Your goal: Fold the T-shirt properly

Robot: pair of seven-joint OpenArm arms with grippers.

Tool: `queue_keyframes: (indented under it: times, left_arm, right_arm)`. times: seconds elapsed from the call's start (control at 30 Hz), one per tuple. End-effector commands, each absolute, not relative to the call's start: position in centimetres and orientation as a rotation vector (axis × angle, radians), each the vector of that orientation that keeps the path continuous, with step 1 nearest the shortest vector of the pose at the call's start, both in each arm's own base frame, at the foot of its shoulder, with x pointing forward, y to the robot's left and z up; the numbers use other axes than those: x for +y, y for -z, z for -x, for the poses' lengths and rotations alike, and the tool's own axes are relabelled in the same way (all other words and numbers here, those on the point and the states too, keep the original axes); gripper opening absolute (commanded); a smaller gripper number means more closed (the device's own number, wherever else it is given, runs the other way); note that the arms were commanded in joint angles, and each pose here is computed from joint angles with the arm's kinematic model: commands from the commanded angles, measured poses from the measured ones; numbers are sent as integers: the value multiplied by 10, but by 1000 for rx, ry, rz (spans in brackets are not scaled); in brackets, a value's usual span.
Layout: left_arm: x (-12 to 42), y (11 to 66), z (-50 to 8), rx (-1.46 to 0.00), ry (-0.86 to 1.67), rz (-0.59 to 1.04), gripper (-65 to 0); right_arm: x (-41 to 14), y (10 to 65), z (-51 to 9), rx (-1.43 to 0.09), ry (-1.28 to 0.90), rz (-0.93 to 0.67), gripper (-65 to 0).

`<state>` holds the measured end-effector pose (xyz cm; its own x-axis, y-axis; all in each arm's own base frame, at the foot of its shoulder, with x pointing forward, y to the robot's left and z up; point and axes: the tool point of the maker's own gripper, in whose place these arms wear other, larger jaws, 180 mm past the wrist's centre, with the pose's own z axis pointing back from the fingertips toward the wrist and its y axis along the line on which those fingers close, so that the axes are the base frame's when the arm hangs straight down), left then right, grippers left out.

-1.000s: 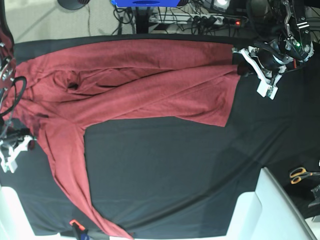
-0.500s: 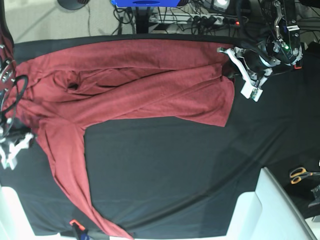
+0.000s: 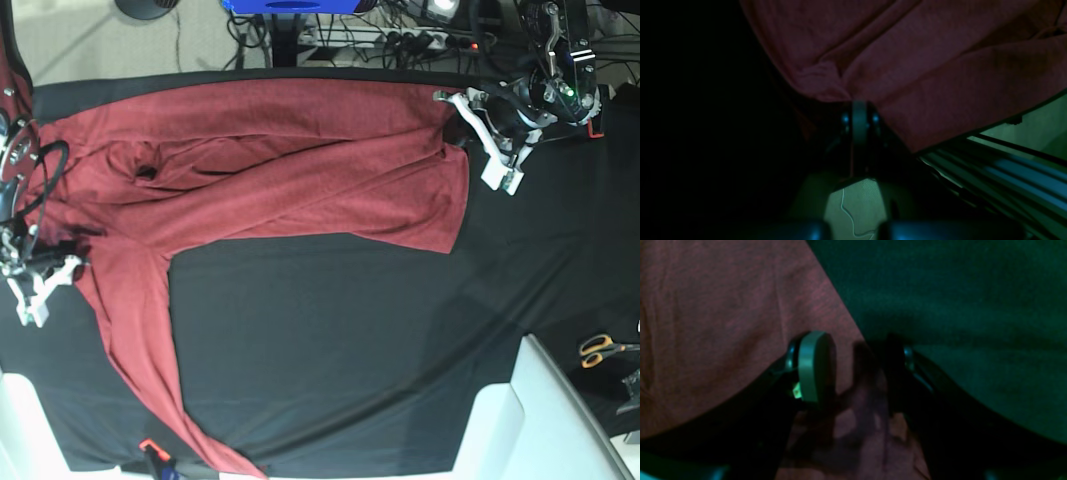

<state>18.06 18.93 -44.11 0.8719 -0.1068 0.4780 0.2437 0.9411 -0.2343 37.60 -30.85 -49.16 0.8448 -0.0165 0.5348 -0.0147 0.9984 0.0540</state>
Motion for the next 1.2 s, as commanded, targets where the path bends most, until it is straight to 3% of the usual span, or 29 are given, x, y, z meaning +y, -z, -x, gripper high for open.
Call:
queue_keyframes:
  times: [0.0, 0.03, 0.23, 0.3, 0.37, 0.43, 0.53, 0.8, 1.17]
  left_arm:
    - [192, 430, -194, -529, 199, 291, -650]
    - [192, 429, -195, -534, 200, 291, -632]
    - [190, 418, -204, -571, 216, 289, -339]
    - [187, 411, -209, -595, 228, 288, -265]
    - [184, 403, -213, -619, 243, 284, -186]
    - [182, 397, -216, -637, 254, 281, -123]
    - [181, 389, -219, -659, 268, 274, -91]
    - [236, 373, -222, -718, 130, 166, -92]
    - [281, 361, -218, -726, 92, 66, -92]
  right_arm:
    - [-314, 476, -392, -612, 0, -50, -378]
    - [-313, 476, -393, -612, -1, -52, -380]
    - [-310, 478, -392, -611, -2, -56, -407]
    - [-310, 478, -392, -611, -2, -56, -488]
    - [-310, 478, -392, -611, -2, -56, -629]
    - [-311, 476, -393, -615, -3, -54, -647]
    - [-314, 473, -395, -621, -5, -51, -650]
    - [-327, 441, -387, -672, -117, 120, -650]
    - [-272, 422, -326, -659, -259, 198, -650]
